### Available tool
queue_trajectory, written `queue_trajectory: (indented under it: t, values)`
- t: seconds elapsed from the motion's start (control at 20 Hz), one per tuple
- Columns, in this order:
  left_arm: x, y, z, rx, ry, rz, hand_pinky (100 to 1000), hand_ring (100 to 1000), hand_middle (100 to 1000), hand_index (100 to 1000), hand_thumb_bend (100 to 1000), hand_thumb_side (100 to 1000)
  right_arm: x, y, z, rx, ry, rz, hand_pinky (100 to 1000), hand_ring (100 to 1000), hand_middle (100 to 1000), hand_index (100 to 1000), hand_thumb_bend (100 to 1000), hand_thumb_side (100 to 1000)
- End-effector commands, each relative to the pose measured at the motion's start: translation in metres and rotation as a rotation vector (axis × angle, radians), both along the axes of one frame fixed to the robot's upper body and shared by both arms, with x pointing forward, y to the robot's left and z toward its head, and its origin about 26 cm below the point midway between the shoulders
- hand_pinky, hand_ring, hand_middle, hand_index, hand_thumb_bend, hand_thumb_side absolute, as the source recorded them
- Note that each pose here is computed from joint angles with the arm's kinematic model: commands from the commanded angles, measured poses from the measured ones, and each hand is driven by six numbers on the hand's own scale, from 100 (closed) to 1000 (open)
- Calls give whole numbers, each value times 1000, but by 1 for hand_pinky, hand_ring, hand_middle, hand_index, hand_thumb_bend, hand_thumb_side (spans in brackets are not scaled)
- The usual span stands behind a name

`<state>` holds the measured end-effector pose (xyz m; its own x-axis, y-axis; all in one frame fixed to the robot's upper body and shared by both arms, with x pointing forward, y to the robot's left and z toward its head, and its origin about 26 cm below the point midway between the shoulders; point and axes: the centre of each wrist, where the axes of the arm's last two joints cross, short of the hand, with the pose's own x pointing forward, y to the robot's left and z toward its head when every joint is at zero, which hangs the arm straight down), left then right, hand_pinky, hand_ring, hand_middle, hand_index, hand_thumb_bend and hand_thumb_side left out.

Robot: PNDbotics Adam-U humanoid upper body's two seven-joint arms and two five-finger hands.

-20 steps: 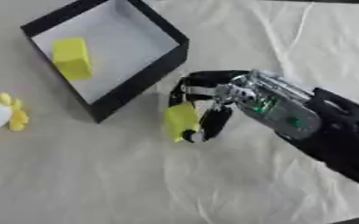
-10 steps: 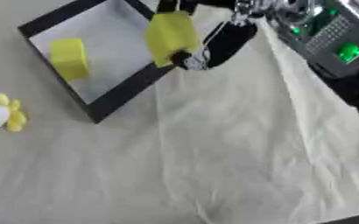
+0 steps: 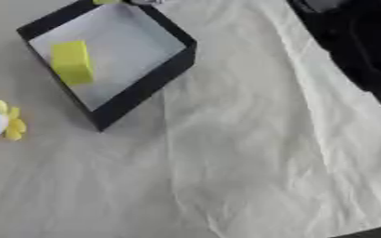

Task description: Pick up objects on the table and place them in the box.

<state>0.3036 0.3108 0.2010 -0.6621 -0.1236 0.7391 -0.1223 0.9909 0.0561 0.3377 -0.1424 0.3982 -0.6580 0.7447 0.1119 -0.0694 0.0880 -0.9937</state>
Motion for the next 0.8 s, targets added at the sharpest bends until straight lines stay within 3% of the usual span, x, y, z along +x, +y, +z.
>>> queue_trajectory:
  t: [0.05, 0.4, 0.8]
  values:
    - [-3, 3, 16, 23, -54, 8, 955, 1000, 942, 866, 118, 774, 33, 19, -6, -19, 17, -56, 792, 639, 507, 621, 142, 100]
    - [-2, 0, 21, 18, -71, 0, 955, 1000, 941, 866, 119, 774, 91, 44, -47, -94, 56, -114, 790, 641, 508, 619, 177, 100]
    - [-1, -4, 22, 17, -70, -20, 956, 1000, 939, 865, 119, 777, 121, 58, -105, -177, 116, -125, 786, 644, 511, 620, 200, 100]
